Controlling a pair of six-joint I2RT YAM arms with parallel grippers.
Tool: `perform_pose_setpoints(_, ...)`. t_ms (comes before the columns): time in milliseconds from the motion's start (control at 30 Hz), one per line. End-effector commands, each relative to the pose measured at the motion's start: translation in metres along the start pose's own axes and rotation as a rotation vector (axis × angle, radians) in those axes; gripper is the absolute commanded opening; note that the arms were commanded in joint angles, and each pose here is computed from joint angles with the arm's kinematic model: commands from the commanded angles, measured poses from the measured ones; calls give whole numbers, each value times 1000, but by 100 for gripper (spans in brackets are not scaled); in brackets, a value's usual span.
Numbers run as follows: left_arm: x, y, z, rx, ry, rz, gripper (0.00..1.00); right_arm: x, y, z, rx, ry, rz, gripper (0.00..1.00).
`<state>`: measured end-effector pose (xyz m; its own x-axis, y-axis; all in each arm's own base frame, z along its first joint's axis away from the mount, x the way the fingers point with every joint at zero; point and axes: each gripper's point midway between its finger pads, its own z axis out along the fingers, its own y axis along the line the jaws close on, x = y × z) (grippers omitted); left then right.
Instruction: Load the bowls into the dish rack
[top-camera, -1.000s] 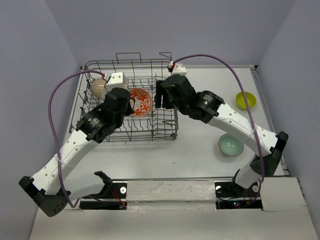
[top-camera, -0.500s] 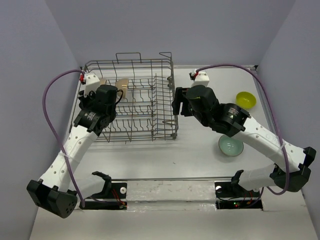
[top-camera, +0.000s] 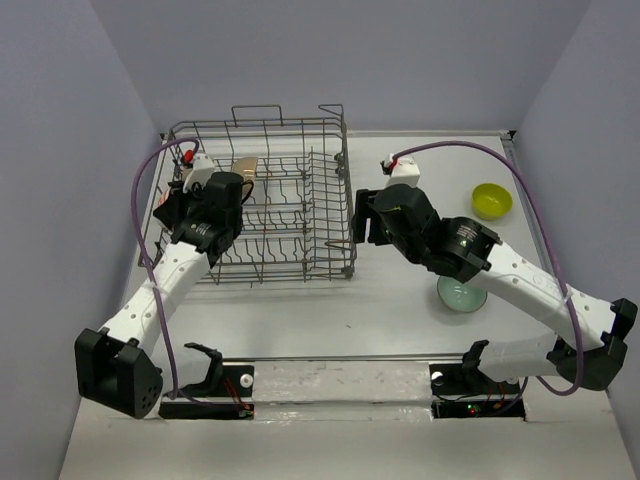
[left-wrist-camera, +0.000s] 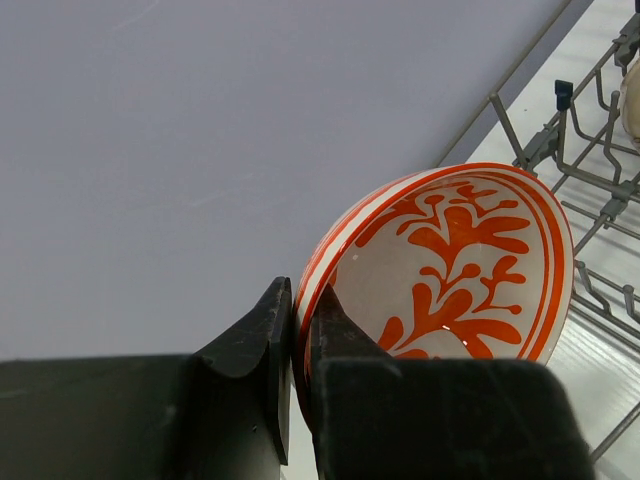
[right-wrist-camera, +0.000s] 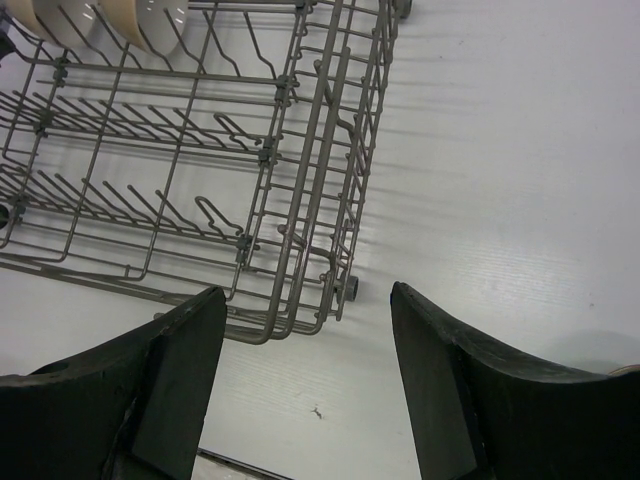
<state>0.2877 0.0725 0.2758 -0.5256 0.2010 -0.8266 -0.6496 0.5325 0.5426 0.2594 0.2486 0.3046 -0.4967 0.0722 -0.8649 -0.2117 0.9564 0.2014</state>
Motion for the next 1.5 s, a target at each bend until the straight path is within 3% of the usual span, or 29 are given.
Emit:
perform_pose_setpoints(0,-14,12,2,-101,-25,-39,0,-12,2,-5,-9,-55,27,72)
perform_pose_setpoints(1467,29,-84,-5,-88,-18,436,0,-6,-12,-12,3,-76,36,75)
